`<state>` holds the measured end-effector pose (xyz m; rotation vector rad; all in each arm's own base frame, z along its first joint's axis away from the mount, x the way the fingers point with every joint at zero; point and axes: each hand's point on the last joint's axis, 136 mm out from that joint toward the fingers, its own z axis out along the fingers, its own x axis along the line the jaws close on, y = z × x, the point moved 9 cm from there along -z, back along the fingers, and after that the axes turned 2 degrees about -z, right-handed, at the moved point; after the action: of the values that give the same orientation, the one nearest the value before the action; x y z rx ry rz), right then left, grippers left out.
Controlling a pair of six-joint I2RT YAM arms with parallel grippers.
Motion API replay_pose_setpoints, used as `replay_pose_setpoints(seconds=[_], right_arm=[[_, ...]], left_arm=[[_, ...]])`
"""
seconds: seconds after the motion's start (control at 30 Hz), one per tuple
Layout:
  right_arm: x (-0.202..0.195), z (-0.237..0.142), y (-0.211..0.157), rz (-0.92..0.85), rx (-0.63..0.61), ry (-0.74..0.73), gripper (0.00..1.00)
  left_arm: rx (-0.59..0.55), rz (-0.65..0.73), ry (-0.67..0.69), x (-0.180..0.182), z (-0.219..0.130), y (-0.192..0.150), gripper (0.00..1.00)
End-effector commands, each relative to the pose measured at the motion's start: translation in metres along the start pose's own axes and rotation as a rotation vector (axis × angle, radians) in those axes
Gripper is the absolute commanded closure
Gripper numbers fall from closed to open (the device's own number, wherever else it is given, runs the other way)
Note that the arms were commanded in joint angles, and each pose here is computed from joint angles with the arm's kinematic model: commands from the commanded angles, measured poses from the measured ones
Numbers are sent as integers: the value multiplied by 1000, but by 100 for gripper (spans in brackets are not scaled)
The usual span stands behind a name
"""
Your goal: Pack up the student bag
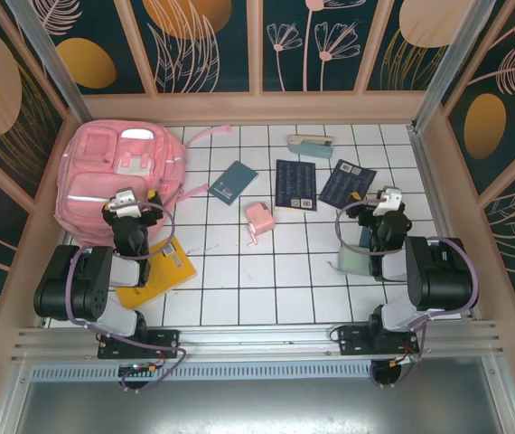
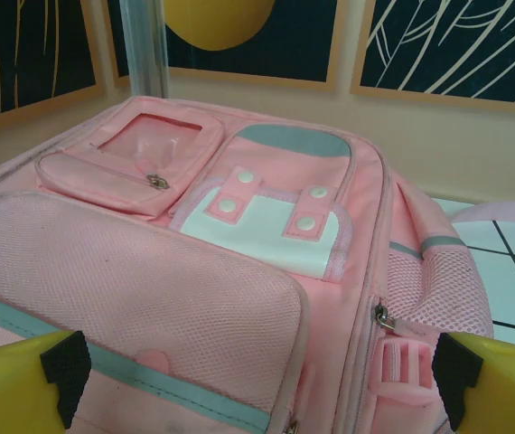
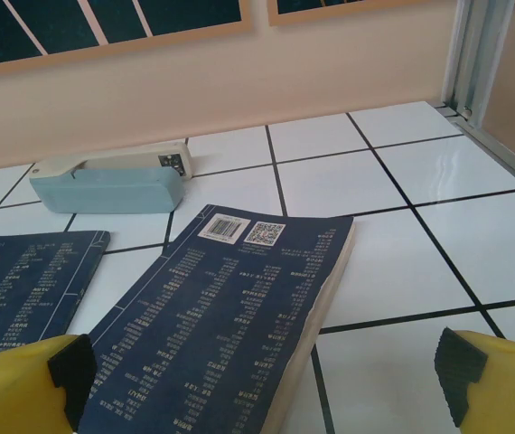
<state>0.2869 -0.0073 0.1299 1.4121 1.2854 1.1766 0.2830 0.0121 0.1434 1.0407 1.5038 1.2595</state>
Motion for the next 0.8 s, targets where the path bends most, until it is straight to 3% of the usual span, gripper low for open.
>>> replay_pose_setpoints(seconds=[0.0,0.77], right_arm=[[0,3,5,-11,-21,9,1],[0,3,5,-9,-22,11,1]], left_arm=[[-12,11,-14,-1,-1,1,1],[-3,9,-16,-1,1,2,1]])
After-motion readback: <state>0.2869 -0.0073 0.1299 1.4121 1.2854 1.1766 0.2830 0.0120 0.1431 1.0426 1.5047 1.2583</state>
